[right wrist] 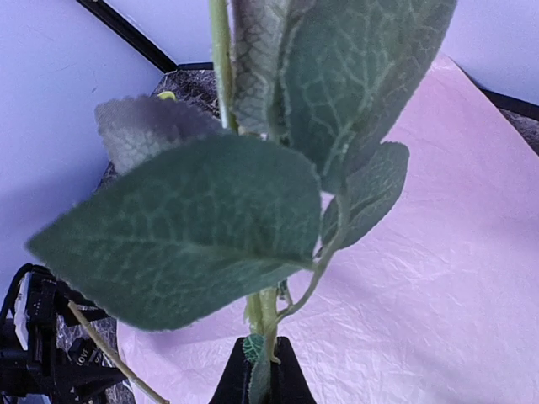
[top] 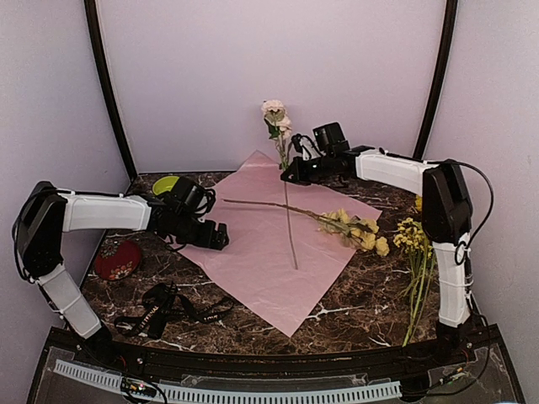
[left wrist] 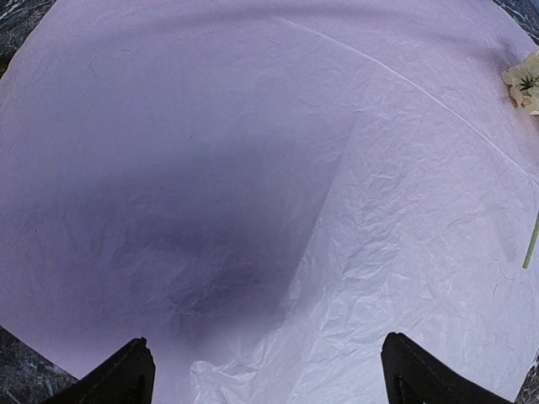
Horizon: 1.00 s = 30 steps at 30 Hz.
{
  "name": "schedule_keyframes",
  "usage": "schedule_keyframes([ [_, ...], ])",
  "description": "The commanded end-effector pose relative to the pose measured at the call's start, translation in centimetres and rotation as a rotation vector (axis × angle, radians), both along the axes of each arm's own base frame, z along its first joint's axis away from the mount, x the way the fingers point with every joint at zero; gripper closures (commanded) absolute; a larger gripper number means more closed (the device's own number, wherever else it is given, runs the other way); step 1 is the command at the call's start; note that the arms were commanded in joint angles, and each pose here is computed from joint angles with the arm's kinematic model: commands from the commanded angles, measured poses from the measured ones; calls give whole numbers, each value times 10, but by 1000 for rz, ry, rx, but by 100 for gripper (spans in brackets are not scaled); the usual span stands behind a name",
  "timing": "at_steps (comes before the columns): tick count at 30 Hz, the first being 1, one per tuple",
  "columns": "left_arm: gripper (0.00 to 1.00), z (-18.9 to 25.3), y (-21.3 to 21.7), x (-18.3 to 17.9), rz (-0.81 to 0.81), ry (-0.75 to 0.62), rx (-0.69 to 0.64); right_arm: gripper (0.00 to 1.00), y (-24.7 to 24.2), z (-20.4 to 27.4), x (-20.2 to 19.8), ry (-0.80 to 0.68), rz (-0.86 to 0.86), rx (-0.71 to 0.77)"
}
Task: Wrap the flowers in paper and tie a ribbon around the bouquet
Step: Pass from the right arm to the left
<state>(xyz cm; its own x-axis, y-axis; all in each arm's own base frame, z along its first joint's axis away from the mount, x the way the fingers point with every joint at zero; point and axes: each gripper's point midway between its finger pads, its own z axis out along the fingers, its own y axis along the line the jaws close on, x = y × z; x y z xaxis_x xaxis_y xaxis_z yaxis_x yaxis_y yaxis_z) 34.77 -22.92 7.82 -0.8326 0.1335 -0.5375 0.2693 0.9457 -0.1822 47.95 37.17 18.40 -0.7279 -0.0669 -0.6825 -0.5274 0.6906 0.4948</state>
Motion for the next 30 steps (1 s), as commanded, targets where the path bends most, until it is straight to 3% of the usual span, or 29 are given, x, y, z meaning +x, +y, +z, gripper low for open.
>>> schedule_keyframes([
  [1, 3, 10, 10, -10, 24, -16, 5, 100, 34, 16, 9, -36, 22, 124],
  [17, 2, -25, 2, -14, -79, 31, 28, 100, 69, -68, 7, 61, 13, -70],
  [21, 5, -15, -5, -4, -115, 6, 38, 100, 70, -60, 0, 43, 52, -78],
  [25, 13, 47, -39, -2, -370, -116, -30, 100, 62, -53, -8, 22, 69, -94],
  [28, 12, 86, -58, -8, -549, -222, -79, 100, 62, -49, -13, 21, 94, -98],
  [30, 8, 88, -68, -11, -674, -267, -71, 100, 64, -44, -18, 27, 120, -82],
])
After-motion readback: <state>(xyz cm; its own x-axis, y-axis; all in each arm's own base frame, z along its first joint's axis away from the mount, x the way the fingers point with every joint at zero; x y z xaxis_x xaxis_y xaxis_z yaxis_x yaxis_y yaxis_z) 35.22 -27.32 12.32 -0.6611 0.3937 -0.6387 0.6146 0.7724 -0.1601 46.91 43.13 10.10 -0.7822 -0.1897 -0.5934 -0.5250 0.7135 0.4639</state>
